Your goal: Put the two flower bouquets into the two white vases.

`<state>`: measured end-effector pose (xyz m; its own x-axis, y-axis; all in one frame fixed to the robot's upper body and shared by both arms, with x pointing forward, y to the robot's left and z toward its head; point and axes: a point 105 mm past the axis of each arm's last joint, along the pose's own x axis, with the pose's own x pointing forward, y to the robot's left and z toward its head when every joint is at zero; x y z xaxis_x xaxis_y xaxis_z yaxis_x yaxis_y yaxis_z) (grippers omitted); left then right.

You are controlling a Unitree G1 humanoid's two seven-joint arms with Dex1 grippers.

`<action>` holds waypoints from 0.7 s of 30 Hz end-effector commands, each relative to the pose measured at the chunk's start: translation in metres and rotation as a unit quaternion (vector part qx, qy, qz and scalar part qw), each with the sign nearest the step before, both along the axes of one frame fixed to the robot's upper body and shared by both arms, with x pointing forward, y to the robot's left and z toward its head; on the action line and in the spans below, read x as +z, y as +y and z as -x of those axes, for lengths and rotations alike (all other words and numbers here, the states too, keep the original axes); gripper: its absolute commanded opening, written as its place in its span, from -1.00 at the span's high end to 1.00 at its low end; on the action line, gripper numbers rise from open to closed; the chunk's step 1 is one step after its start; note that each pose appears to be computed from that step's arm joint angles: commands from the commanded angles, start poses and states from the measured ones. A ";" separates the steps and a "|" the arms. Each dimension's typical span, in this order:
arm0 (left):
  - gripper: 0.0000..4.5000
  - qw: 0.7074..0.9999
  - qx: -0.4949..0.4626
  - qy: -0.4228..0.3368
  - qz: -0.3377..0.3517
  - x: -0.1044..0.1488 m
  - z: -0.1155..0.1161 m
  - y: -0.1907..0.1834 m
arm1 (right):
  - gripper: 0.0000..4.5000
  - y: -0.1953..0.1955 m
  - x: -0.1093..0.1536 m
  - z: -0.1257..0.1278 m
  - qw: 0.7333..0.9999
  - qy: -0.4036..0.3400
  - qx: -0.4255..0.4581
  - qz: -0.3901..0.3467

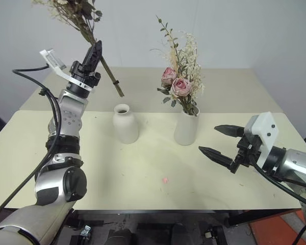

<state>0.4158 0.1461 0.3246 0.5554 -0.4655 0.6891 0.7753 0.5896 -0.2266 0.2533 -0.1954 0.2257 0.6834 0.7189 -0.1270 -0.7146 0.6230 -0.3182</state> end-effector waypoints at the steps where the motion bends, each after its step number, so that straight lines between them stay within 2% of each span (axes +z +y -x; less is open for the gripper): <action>1: 0.95 0.999 0.008 -0.024 -0.027 0.003 0.005 0.000 | -1.00 0.000 0.013 0.005 0.999 -0.037 -0.006 0.008; 16: 0.95 0.997 0.015 -0.009 -0.069 -0.024 0.009 -0.002 | -1.00 -0.005 0.008 0.003 0.999 -0.032 -0.013 0.013; 21: 0.95 0.993 0.017 -0.021 -0.114 -0.031 0.013 -0.013 | -1.00 -0.006 0.008 0.000 0.999 -0.034 -0.016 0.014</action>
<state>0.4121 0.1380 0.2765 0.5984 -0.5688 0.5643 0.7531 0.6397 -0.1537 0.2546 -0.2008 0.2203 0.7073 0.6929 -0.1405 -0.6936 0.6417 -0.3274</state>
